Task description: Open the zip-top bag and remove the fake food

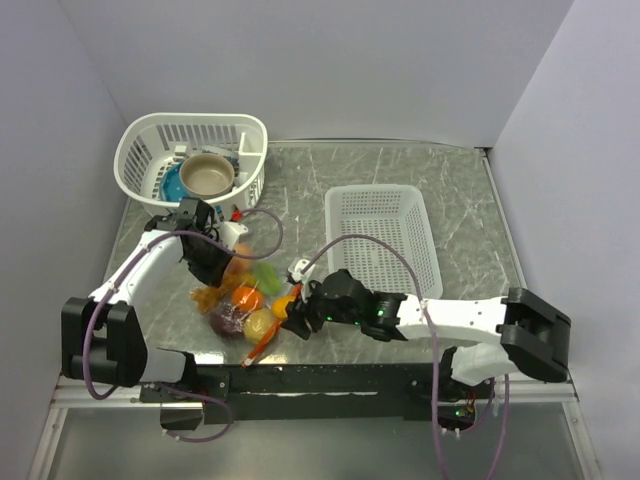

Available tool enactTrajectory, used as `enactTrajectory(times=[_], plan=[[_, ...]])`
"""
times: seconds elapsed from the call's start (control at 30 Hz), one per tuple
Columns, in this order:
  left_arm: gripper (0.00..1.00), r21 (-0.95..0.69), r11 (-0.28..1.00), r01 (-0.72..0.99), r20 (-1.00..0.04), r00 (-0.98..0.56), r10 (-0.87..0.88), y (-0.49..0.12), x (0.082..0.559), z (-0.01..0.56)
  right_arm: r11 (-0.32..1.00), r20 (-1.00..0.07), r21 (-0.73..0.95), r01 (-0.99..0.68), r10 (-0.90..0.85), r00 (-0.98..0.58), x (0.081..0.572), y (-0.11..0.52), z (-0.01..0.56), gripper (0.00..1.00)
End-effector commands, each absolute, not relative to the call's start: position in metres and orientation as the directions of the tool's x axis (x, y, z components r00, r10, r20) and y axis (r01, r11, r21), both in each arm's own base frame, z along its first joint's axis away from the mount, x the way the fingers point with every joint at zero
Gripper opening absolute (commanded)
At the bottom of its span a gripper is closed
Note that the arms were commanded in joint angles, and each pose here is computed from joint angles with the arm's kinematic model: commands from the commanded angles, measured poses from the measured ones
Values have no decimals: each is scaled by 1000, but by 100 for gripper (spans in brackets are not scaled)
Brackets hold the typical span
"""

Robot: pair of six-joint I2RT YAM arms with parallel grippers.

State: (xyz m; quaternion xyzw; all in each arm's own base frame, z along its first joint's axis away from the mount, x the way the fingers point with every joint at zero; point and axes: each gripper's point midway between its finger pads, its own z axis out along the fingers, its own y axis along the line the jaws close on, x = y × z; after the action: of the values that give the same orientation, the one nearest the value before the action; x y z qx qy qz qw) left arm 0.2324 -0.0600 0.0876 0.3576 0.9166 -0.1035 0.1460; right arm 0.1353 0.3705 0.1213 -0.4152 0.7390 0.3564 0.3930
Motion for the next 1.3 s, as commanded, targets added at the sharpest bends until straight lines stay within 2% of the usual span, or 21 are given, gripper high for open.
enactTrajectory(times=[0.0, 0.03, 0.07, 0.1, 0.13, 0.17, 0.27, 0.33, 0.37, 0.43, 0.47, 0.53, 0.57, 0.6, 0.63, 0.67, 0.7, 0.77, 1.03, 1.13, 1.27], plan=[[27, -96, 720, 687, -397, -690, 605, -69, 248, 112, 449, -871, 168, -878, -350, -345, 139, 343, 126, 37], [27, -110, 718, 687, -392, -694, 604, -71, 245, 114, 489, -868, 150, -859, -351, -351, 146, 333, 125, 37], [19, -118, 714, 690, -411, -688, 598, -74, 248, 121, 520, -885, 148, -841, -309, -347, 155, 325, 139, 37], [7, -123, 712, 691, -413, -688, 597, -76, 249, 123, 627, -893, 126, -768, -265, -363, 185, 305, 142, 36], [1, -143, 709, 691, -408, -693, 594, -78, 246, 127, 678, -902, 129, -724, -222, -369, 200, 294, 148, 35], [1, -149, 704, 695, -431, -686, 586, -82, 249, 135, 721, -915, 159, -675, -148, -375, 213, 283, 161, 26], [1, -163, 699, 696, -459, -680, 571, -87, 249, 149, 862, -934, 190, -469, 12, -357, 259, 243, 182, 11], [1, -166, 697, 698, -462, -679, 570, -88, 248, 154, 931, -940, 149, -334, 28, -340, 283, 221, 183, 10], [2, -175, 695, 697, -461, -682, 568, -89, 246, 157, 949, -937, 144, -281, 39, -348, 289, 214, 182, 4], [7, -188, 691, 698, -467, -683, 562, -91, 244, 161, 982, -924, 85, -166, 16, -382, 303, 200, 170, 0], [14, -200, 687, 699, -464, -685, 562, -92, 241, 162, 993, -922, 71, -92, 30, -387, 308, 190, 167, 5], [22, -203, 687, 698, -466, -686, 559, -93, 239, 163, 998, -907, 33, -61, 4, -421, 312, 186, 155, 41], [25, -199, 686, 700, -465, -684, 563, -92, 239, 162, 998, -903, 33, -54, 6, -430, 313, 185, 153, 52], [25, -190, 688, 700, -460, -683, 567, -90, 238, 161, 998, -901, 28, -56, 1, -435, 313, 186, 151, 54], [21, -190, 688, 701, -460, -682, 568, -90, 238, 161, 997, -905, 38, -62, 9, -425, 314, 187, 154, 57], [5, -189, 687, 702, -453, -683, 573, -89, 236, 158, 996, -907, 36, -79, -1, -420, 313, 188, 156, 68], [1, -179, 688, 703, -456, -679, 575, -87, 237, 158, 994, -909, 39, -99, -6, -417, 311, 190, 157, 75], [1, -159, 696, 700, -452, -678, 579, -84, 237, 156, 989, -923, 49, -142, -9, -385, 308, 194, 170, 100], [1, -41, 727, 685, -453, -661, 598, -68, 253, 142, 902, -953, 31, -431, -103, -283, 250, 242, 192, 100], [1, 49, 753, 656, -380, -685, 621, -46, 256, 116, 784, -957, 29, -620, -157, -244, 210, 276, 181, 100], [1, 156, 760, 631, -314, -698, 644, -23, 260, 81, 724, -922, 41, -688, -238, -305, 188, 294, 139, 100]])
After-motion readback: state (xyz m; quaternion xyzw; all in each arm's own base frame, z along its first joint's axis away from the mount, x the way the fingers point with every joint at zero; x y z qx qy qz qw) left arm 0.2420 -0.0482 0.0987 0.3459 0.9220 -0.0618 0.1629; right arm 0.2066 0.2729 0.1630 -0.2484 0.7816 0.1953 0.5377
